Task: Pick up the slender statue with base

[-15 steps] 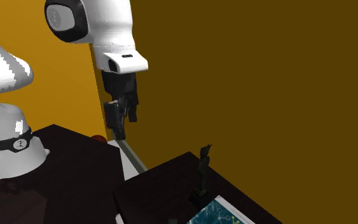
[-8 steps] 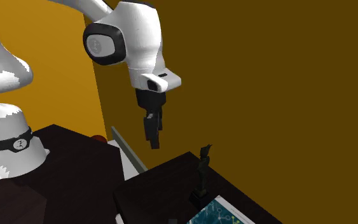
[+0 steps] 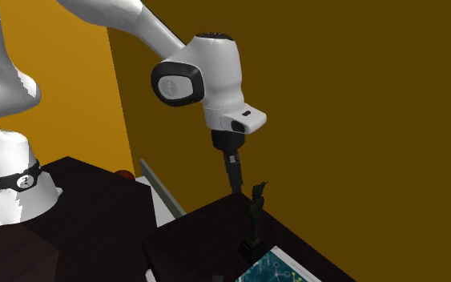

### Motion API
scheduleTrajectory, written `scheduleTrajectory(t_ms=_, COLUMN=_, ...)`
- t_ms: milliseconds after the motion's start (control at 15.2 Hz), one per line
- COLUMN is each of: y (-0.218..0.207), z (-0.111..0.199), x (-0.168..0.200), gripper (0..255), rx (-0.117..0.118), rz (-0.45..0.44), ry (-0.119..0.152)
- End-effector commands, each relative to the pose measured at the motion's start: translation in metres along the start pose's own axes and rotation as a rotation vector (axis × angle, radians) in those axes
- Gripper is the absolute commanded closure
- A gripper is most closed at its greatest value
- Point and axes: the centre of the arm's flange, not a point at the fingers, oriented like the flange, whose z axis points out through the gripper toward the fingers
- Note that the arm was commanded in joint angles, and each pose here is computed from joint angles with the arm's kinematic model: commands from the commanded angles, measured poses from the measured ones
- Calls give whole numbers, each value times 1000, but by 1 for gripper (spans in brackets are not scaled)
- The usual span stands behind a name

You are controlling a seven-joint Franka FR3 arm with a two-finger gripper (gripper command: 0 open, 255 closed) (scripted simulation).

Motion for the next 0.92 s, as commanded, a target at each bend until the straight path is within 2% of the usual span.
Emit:
scheduleTrajectory(t_ms=0, y=-8, z=16, x=20, gripper=0, rx=9, rz=-23, ry=17)
scheduleTrajectory(t_ms=198, y=-19, z=36, x=48, gripper=0, rx=22, rz=-57, ry=42)
scheduleTrajectory(t_ms=726, y=-16, z=76, x=43, gripper=0, rx=22, rz=-58, ry=42)
scheduleTrajectory(t_ms=858, y=-16, z=76, x=43, gripper=0, rx=22, rz=-58, ry=42)
